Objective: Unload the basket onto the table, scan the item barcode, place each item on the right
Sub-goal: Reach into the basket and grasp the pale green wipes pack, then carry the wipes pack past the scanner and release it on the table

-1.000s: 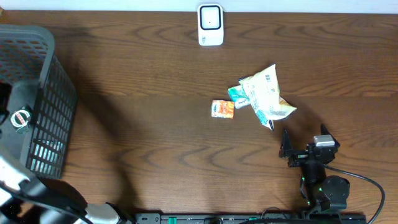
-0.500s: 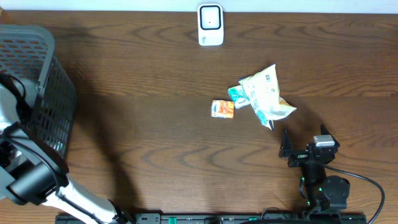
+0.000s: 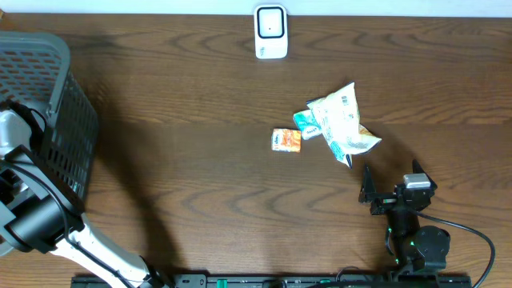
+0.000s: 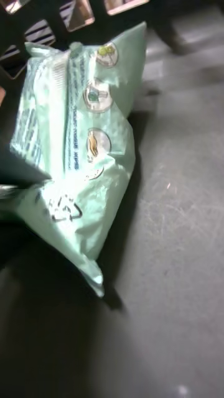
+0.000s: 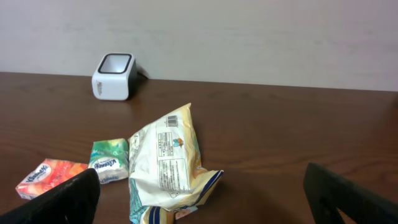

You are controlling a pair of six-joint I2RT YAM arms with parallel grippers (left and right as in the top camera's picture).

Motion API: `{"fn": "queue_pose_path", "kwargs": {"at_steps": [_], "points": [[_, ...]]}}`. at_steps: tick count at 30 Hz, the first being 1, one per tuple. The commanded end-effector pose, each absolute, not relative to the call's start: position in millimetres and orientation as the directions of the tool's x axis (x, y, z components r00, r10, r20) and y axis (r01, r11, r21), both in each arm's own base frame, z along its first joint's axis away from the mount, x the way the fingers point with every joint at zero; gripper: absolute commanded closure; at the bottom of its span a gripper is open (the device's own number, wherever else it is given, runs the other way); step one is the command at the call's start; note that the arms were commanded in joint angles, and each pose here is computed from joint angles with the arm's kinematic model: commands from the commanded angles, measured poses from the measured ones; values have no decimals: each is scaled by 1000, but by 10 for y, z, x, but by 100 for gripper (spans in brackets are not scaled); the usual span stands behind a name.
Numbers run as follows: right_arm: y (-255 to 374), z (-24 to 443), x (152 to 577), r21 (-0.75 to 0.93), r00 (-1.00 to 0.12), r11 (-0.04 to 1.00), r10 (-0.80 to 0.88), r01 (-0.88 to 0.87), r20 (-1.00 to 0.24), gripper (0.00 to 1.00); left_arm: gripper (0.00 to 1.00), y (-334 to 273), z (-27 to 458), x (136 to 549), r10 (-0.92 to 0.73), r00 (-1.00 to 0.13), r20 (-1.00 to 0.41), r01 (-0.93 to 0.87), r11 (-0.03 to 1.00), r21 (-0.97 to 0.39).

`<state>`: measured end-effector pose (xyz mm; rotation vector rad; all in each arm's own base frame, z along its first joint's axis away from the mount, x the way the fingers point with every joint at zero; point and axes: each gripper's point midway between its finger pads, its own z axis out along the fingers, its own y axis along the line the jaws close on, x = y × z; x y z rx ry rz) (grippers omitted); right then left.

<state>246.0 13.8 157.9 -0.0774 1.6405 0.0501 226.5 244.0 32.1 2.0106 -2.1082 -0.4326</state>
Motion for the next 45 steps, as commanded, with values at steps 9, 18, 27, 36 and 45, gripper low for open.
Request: {"fn": "queue_pose_path", "kwargs": {"at_steps": [9,18,27,36,45], "points": [[166,1576,2456,-28,-69,995,-35,-95,-997,1,93,2440,820,2658,-996,-62,-67,-994,55,94],[165,1576,2456,-28,-69,995,-35,-95,-997,1,93,2382,2693,2910,-913,44,-406,-884,154,-442],[166,1576,2456,-28,-69,995,-35,-95,-997,1,93,1133,4181,2921,-817,-131,-562,-381,565,-732],[165,1576,2456,-28,-69,995,-35,-95,-997,1,93,-522,4290,3093,-346,-465,-815,199,856,-477],[166,1576,2456,-28,-69,995,-35,-95,-997,1,93,-1769,3458,3359,113,-609,-785,557,765,-322]]}}
